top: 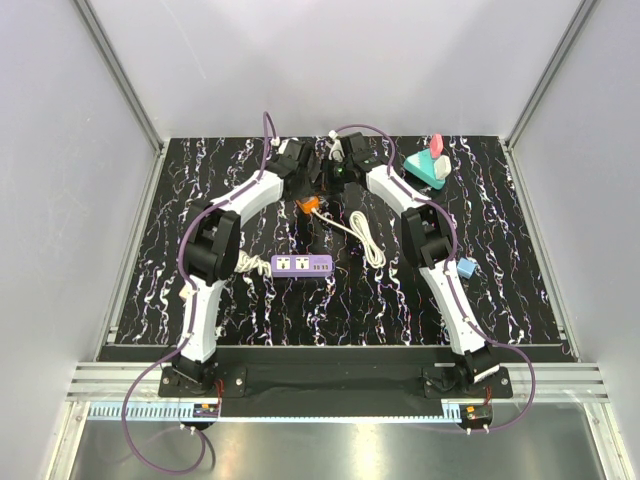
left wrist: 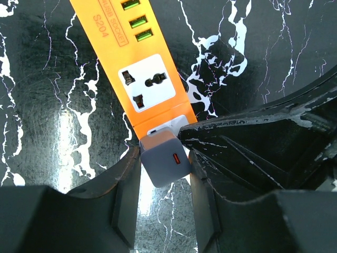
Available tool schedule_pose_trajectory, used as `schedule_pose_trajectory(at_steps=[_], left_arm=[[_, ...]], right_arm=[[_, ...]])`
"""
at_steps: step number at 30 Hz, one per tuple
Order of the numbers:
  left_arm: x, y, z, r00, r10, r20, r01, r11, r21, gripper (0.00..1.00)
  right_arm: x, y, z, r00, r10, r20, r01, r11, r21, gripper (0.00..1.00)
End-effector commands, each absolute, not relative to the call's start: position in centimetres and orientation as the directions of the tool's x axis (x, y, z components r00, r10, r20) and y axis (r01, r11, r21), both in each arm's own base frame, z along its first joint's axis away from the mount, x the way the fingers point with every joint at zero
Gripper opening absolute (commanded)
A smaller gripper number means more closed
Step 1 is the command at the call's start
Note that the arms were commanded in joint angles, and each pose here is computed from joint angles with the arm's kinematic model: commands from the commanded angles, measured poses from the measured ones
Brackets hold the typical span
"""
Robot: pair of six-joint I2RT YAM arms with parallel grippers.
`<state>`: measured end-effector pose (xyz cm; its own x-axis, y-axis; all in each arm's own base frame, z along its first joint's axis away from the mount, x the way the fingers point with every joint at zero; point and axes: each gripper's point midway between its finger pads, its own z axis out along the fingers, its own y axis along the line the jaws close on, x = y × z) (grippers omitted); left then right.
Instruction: Pull the plug off the socket
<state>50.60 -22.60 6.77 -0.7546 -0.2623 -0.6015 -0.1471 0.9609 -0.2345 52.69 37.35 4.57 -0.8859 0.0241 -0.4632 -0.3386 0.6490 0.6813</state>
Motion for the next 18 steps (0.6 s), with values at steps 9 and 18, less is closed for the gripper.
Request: schedule_pose_trajectory(at_steps=[9,18], left_arm=[[52.8,-26.0,17.2,-0.652,-0.384,-0.654,-0.056,0.884,-0.464,0.00],[52.9,-26.9,21.5,-0.603,-0.400,-0.690,-0.006,0.867,-0.498,0.00]], right_arm=[[50.1,35.9,-2.0,-0.924,-0.061,-0.377,-0.271,0.801,0.533,0.00],[50.0,35.9,-2.2,-0.923,-0.077,-0.377,-0.275,0.817,0.507,0.00]])
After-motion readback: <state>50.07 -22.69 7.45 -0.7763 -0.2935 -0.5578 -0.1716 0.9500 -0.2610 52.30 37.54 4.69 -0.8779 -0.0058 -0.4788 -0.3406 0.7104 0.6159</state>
